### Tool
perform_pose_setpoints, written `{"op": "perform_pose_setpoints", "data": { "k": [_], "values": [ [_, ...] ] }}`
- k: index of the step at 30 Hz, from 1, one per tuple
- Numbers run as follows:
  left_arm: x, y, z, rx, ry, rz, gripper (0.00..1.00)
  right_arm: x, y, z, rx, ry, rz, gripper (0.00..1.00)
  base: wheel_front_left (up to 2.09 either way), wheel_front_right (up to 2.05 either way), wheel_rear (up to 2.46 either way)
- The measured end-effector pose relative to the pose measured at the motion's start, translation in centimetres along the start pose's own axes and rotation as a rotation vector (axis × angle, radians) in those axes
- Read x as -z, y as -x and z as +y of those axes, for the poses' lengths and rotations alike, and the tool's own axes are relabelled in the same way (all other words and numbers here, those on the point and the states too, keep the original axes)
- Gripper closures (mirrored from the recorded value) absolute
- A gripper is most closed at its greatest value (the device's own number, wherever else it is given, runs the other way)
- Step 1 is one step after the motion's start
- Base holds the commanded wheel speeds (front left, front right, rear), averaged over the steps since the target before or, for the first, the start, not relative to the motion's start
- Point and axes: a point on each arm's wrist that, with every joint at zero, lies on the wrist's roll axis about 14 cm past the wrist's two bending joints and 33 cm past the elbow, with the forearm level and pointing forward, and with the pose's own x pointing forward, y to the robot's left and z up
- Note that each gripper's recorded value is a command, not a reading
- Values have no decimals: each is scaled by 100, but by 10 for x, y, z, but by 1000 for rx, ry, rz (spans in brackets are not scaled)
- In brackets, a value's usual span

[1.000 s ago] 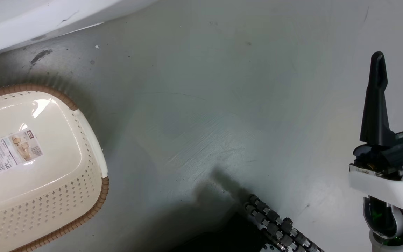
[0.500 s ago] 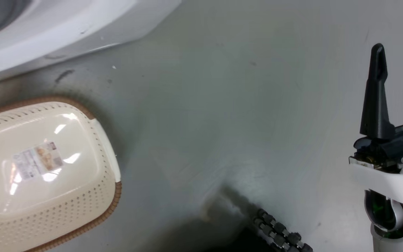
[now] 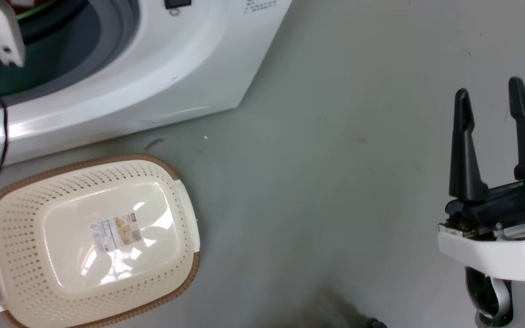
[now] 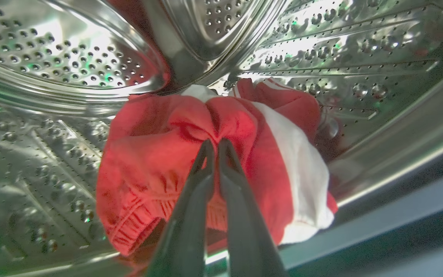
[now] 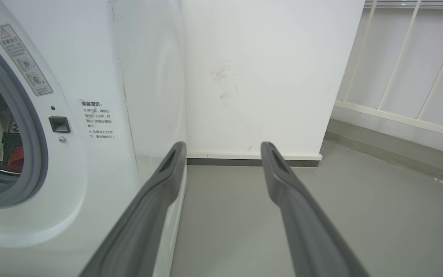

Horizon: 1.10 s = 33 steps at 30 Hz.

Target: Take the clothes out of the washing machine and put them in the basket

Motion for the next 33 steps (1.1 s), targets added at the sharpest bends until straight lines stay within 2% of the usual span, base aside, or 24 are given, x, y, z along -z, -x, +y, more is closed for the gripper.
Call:
{"op": "perform_pose_setpoints", "data": {
  "k": [9, 22, 33],
  "values": [
    [-14, 58, -3, -39, 28, -93, 100, -29, 16, 15, -41, -13, -57, 0, 0, 0, 0],
    [-62, 146, -15, -81, 35, -278, 100, -59, 49, 31, -82, -30, -108, 0, 0, 0, 0],
    [-51, 234, -41, -100, 34, -337, 100, -73, 79, 43, -117, -37, -131, 0, 0, 0, 0]
  ]
}}
